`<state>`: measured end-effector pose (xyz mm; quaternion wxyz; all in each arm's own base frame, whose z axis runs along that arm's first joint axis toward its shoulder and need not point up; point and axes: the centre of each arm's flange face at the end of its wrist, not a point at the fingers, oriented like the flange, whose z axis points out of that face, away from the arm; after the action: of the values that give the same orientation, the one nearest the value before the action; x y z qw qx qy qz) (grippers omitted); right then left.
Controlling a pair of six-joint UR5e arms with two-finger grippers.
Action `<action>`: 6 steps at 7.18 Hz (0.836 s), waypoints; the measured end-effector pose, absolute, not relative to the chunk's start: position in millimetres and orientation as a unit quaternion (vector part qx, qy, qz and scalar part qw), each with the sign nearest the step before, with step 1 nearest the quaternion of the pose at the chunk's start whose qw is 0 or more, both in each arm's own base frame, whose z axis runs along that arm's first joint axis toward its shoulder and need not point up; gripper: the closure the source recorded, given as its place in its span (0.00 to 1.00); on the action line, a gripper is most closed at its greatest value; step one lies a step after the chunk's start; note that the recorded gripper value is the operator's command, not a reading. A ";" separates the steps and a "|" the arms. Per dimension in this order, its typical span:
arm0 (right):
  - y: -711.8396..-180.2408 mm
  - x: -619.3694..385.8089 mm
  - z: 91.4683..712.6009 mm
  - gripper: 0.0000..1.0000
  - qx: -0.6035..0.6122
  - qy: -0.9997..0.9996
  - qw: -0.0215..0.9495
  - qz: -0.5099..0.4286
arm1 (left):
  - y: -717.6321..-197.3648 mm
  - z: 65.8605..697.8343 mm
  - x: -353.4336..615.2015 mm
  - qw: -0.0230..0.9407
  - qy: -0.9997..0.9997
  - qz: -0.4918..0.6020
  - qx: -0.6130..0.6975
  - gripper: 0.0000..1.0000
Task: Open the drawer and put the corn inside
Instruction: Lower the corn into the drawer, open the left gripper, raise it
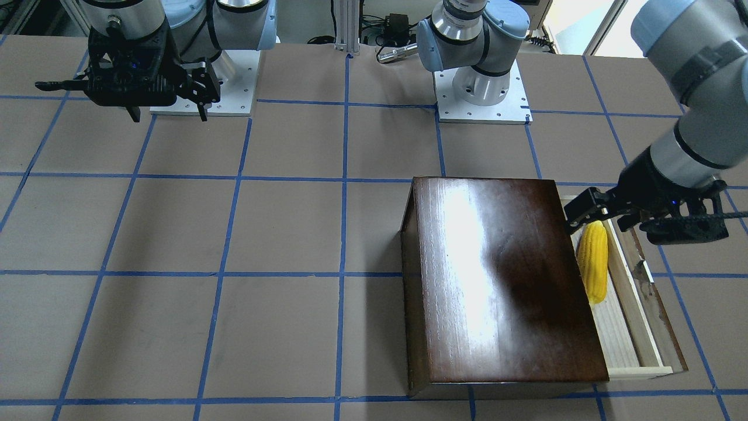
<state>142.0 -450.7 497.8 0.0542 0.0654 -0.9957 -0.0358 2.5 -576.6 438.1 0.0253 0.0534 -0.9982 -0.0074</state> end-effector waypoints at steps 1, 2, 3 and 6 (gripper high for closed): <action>-450.8 142.1 497.7 0.00 0.065 -0.996 0.054 -0.036 | -563.4 460.6 -38.6 0.025 -0.998 -0.009 0.062 0.00; -450.8 142.1 497.6 0.00 0.065 -0.996 0.054 -0.036 | -545.4 479.9 -83.0 0.024 -0.998 -0.012 0.054 0.00; -450.8 142.1 497.6 0.00 0.066 -0.996 0.054 -0.036 | -527.5 491.8 -117.5 0.022 -0.999 -0.014 0.038 0.00; -450.5 142.1 498.0 0.00 0.066 -0.996 0.054 -0.036 | -490.6 505.4 -157.0 0.017 -1.000 -0.023 0.007 0.00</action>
<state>142.1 -450.5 498.0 0.0536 0.0657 -0.9958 -0.0355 -157.0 -490.6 505.4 0.0171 0.0068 -0.9996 -0.0231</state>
